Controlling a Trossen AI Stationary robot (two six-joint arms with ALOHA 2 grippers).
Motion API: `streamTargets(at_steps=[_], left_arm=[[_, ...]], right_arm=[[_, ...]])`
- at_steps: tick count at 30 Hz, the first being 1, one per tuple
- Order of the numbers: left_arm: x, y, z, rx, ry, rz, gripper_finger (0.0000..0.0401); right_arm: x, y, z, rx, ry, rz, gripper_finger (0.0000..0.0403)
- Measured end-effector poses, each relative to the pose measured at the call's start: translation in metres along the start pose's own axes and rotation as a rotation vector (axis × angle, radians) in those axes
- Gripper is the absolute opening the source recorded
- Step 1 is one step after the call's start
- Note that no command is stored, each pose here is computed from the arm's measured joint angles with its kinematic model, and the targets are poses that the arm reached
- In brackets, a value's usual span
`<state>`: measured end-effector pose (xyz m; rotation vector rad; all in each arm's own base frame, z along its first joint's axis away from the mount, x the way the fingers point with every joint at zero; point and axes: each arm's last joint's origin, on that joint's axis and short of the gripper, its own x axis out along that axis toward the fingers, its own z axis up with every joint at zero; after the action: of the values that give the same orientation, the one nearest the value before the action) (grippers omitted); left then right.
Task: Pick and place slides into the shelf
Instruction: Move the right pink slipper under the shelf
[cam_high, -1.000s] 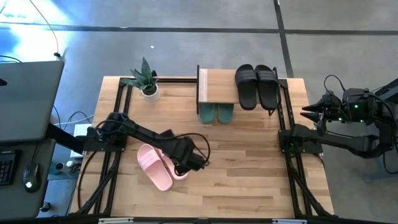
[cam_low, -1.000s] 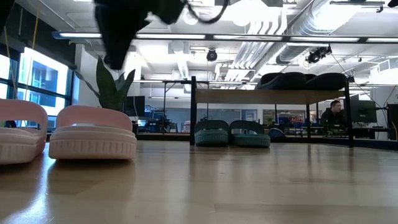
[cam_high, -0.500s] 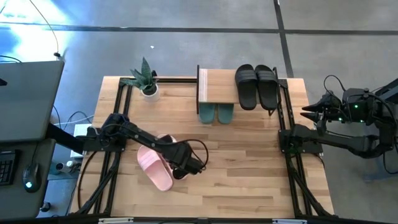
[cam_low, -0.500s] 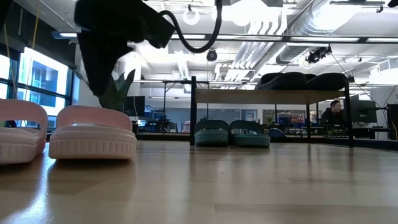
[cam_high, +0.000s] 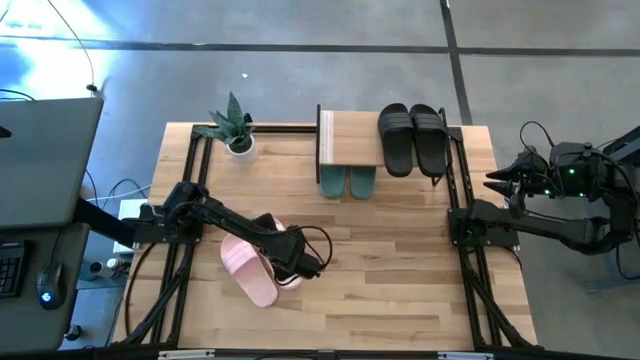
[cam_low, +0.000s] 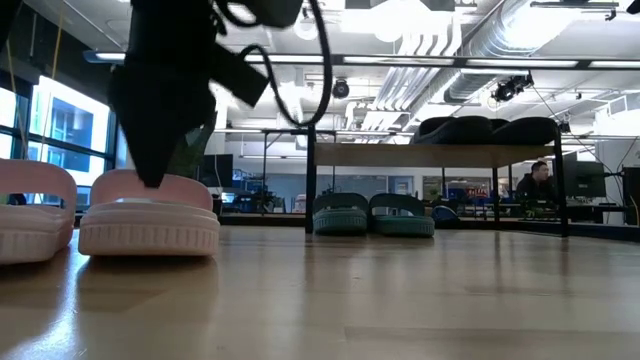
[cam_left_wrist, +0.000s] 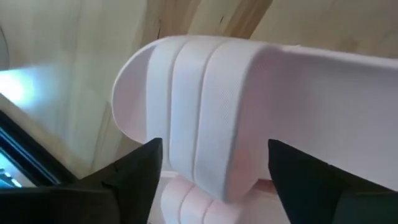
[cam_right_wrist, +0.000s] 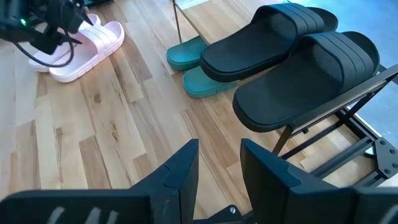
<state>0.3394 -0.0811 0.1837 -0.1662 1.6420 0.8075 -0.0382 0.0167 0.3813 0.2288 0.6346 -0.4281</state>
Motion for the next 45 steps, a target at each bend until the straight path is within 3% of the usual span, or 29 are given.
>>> streamTargets(at_steps=[6,11,17,25,30,38,45], left_arm=[[0.017,-0.005,-0.003,-0.014,0.008,-0.021,0.0295],[0.024,-0.004,-0.005,-0.028,0.010,-0.003,0.0276],[0.025,-0.003,-0.005,-0.026,0.005,0.020,0.0193],[0.025,-0.003,-0.006,-0.027,0.003,0.019,0.0017],[0.023,-0.003,-0.005,-0.044,-0.004,0.028,0.0019],[-0.034,0.008,0.008,-0.063,-0.098,0.027,0.0005],[-0.126,0.032,0.025,-0.135,-0.422,-0.104,0.0003]], right_arm=[[0.000,0.000,0.000,0.000,-0.001,-0.006,0.0110],[0.000,0.000,0.000,0.005,-0.001,-0.008,0.0110],[0.000,0.000,0.000,0.008,-0.001,-0.008,0.0110],[0.000,-0.001,0.000,0.009,-0.003,-0.026,0.0110],[0.000,-0.001,0.000,0.008,-0.005,-0.043,0.0110],[0.000,-0.002,0.000,0.008,-0.006,-0.052,0.0110],[0.000,-0.002,0.000,-0.003,-0.005,-0.053,0.0110]])
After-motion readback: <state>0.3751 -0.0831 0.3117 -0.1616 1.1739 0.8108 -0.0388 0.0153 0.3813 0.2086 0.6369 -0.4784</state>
